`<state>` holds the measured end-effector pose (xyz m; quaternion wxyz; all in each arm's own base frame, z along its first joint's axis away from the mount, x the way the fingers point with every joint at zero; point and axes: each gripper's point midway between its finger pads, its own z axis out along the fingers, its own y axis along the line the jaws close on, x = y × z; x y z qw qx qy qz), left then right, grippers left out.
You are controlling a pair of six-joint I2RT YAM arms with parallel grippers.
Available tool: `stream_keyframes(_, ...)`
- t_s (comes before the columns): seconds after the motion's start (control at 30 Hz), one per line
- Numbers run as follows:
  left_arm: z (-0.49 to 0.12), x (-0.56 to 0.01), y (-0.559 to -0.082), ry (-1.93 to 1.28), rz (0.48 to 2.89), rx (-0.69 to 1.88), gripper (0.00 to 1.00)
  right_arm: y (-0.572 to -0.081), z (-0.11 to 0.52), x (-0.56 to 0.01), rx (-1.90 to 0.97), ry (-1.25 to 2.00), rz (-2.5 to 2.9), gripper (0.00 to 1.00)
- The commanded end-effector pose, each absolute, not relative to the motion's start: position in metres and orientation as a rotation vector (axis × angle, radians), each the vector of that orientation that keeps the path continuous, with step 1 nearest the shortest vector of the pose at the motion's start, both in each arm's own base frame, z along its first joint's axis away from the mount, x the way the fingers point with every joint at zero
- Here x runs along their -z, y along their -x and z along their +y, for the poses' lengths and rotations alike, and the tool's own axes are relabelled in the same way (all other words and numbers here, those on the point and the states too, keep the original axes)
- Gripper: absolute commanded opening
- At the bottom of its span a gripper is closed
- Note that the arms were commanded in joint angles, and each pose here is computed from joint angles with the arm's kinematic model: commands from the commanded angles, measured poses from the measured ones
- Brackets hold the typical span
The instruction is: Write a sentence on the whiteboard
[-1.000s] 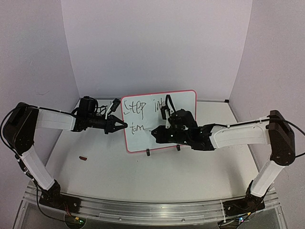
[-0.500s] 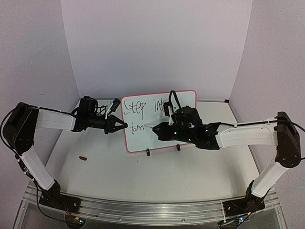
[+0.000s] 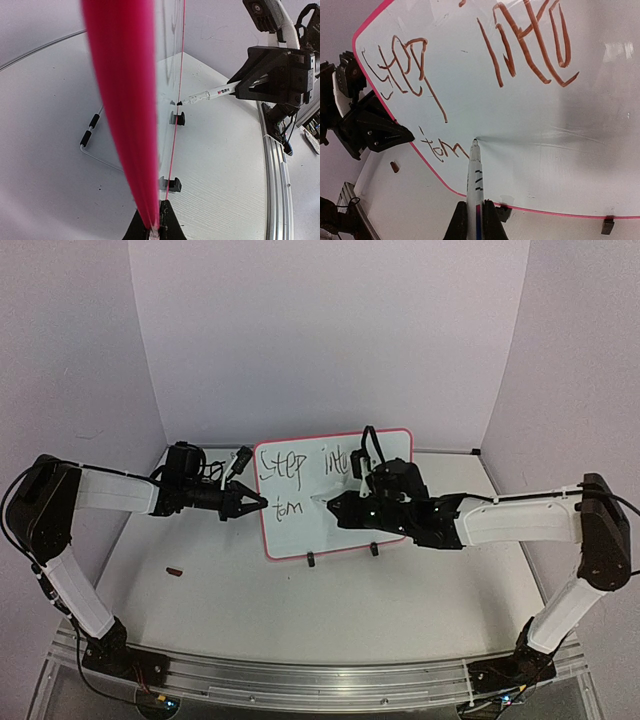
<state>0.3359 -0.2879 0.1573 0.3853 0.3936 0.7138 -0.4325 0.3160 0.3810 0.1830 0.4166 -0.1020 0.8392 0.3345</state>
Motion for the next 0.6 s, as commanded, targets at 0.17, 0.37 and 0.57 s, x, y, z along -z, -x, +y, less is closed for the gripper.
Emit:
stream_keyframes(0.17, -0.278, -0.128, -0.347, -0.974, 1.931, 0.96, 0.0, -0.324, 0.39, -0.19, -0.886, 0.267, 2.085, 0.0)
stream_keyframes(0.37, -0.278, -0.128, -0.347, -0.974, 1.932, 0.96, 0.0, -0.323, 0.395, -0.181, -0.905, 0.274, 2.112, 0.0)
stream_keyframes(0.57, -0.278, -0.128, -0.347, -0.974, 1.931, 0.96, 0.0, -0.321, 0.385, -0.167, -0.866, 0.242, 2.153, 0.0)
